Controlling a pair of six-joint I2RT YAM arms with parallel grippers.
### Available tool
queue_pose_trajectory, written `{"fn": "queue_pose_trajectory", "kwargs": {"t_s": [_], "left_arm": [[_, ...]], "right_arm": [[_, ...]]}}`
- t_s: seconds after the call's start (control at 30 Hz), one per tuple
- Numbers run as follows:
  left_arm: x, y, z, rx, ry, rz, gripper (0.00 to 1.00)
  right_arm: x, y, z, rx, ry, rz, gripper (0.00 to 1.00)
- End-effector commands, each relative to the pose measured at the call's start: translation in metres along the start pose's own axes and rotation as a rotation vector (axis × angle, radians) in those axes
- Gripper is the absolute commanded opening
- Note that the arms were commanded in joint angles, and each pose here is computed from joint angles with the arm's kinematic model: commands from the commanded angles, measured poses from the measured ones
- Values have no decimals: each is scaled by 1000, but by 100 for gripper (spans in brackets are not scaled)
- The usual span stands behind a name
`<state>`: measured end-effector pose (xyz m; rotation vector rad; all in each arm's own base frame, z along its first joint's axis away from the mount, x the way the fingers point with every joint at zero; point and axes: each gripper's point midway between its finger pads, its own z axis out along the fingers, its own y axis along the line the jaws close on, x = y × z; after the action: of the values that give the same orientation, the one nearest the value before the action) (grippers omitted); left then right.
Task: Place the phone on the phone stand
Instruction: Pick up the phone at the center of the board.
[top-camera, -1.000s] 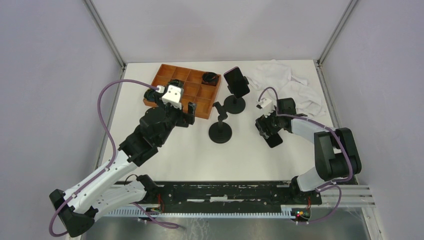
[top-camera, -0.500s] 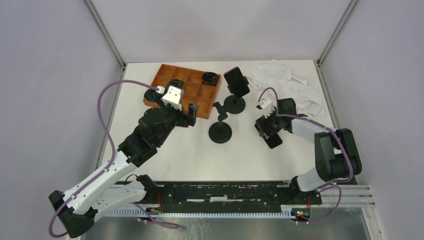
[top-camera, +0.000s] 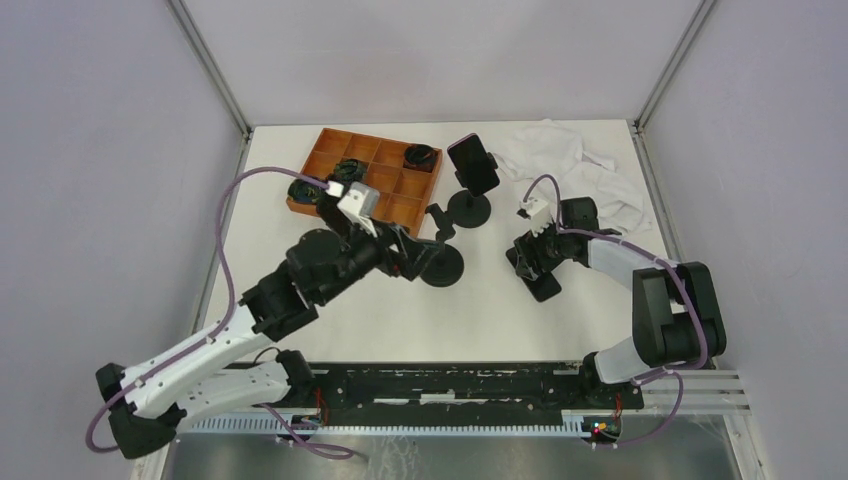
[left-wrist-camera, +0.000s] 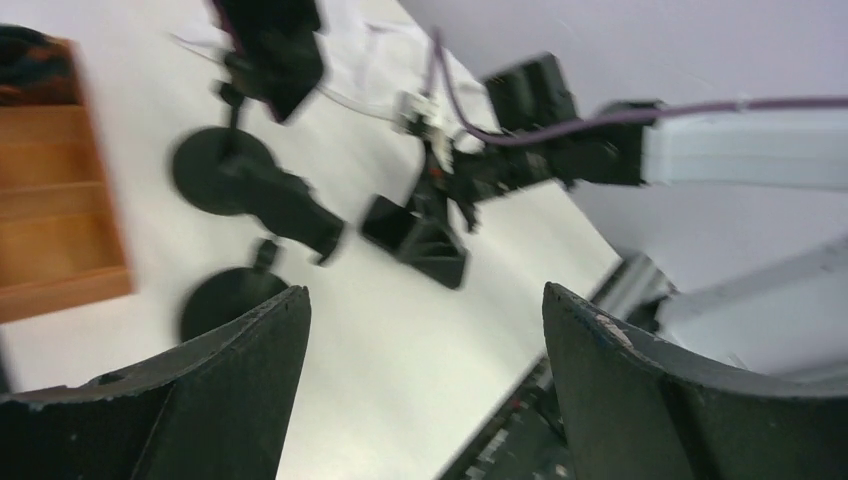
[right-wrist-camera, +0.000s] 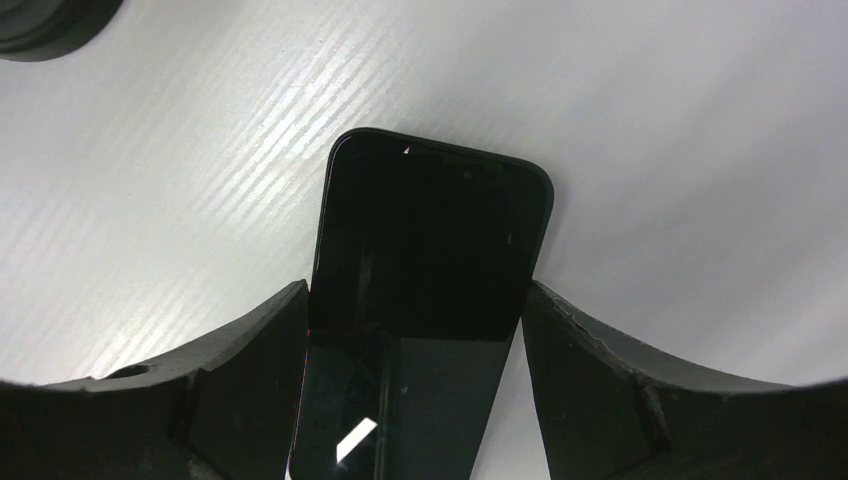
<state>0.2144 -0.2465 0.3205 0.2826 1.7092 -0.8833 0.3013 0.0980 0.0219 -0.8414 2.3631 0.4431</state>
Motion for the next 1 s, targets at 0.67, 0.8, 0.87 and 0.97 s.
{"fn": "queue_pose_trajectory", "kwargs": {"t_s": [0.67, 0.8, 0.87, 0.97], "left_arm": [[177, -92, 64, -48, 180, -325, 82], [204, -86, 75, -112, 207, -399, 80], [217, -80, 80, -153, 214, -436, 79], [232, -77, 88, -189, 224, -452, 78]], "right_arm": [[-36, 35, -14, -188, -197, 99, 48], [-38, 42, -15, -225, -215, 120, 48], [-39, 45, -15, -240, -222, 128, 48], [-39, 48, -15, -259, -228, 141, 48]]}}
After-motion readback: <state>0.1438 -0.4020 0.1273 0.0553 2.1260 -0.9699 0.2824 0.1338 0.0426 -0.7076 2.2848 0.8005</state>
